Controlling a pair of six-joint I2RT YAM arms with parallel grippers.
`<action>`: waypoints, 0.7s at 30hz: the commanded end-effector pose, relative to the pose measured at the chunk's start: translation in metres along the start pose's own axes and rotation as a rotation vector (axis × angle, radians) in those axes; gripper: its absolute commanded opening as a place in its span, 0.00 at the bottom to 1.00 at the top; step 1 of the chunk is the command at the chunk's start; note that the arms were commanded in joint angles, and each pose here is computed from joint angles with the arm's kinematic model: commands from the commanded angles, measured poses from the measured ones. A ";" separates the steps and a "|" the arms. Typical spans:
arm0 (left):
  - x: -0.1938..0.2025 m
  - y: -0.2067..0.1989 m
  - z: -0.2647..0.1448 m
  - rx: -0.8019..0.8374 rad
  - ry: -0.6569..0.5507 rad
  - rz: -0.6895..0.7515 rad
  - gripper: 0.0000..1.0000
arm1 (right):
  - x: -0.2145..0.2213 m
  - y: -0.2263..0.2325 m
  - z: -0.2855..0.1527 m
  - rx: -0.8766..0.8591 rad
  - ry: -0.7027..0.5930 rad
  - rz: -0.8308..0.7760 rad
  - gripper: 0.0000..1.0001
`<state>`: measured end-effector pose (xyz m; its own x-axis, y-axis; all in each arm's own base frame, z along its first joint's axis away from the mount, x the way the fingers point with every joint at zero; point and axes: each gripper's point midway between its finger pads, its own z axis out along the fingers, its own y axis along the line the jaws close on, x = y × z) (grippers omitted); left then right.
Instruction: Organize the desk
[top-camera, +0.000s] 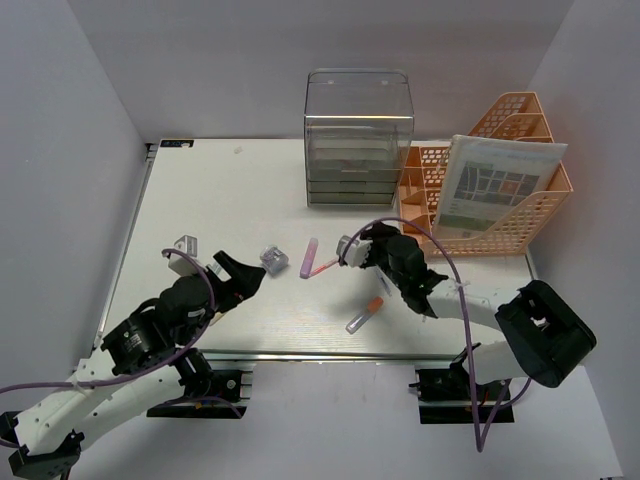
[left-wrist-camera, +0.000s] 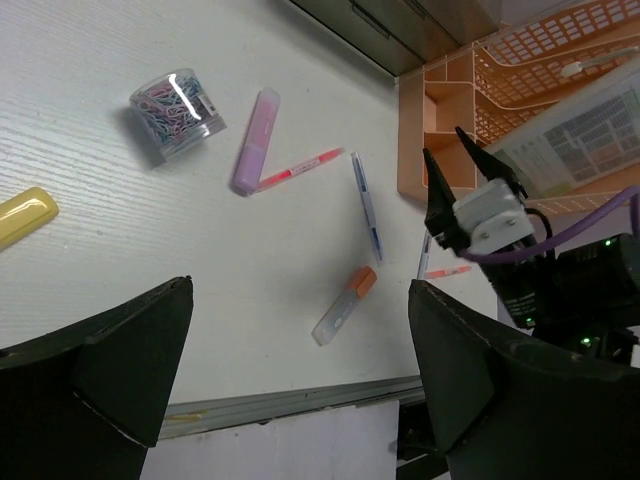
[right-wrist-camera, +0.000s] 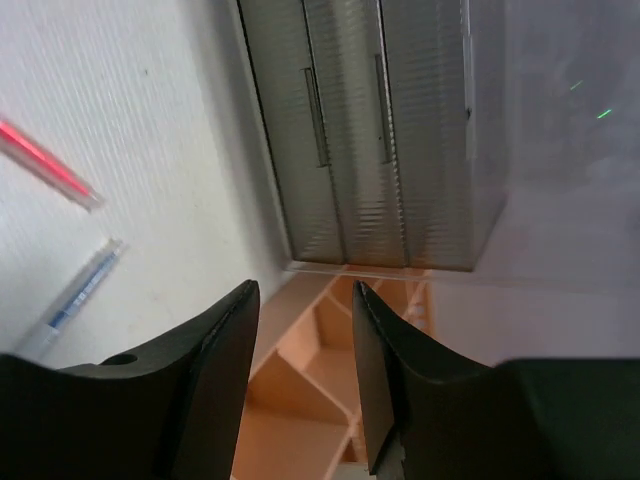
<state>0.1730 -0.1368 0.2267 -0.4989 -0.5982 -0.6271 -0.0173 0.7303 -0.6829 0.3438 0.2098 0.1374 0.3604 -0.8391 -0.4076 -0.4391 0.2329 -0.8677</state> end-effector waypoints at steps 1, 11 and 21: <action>0.003 -0.002 0.002 0.014 0.009 0.019 0.98 | -0.020 -0.054 -0.014 0.246 -0.049 -0.274 0.48; 0.004 0.008 -0.001 0.017 -0.007 0.029 0.98 | -0.035 -0.075 -0.003 0.540 -0.036 -0.625 0.42; 0.000 0.018 -0.008 0.022 -0.035 0.028 0.98 | -0.054 -0.125 0.016 0.697 -0.025 -0.471 0.42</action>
<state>0.1666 -0.1260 0.2246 -0.4717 -0.6069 -0.6397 0.0195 0.7181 -0.6957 0.3999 0.2456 0.1684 0.4537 -0.8715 0.1862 0.0790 -0.1688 -0.9825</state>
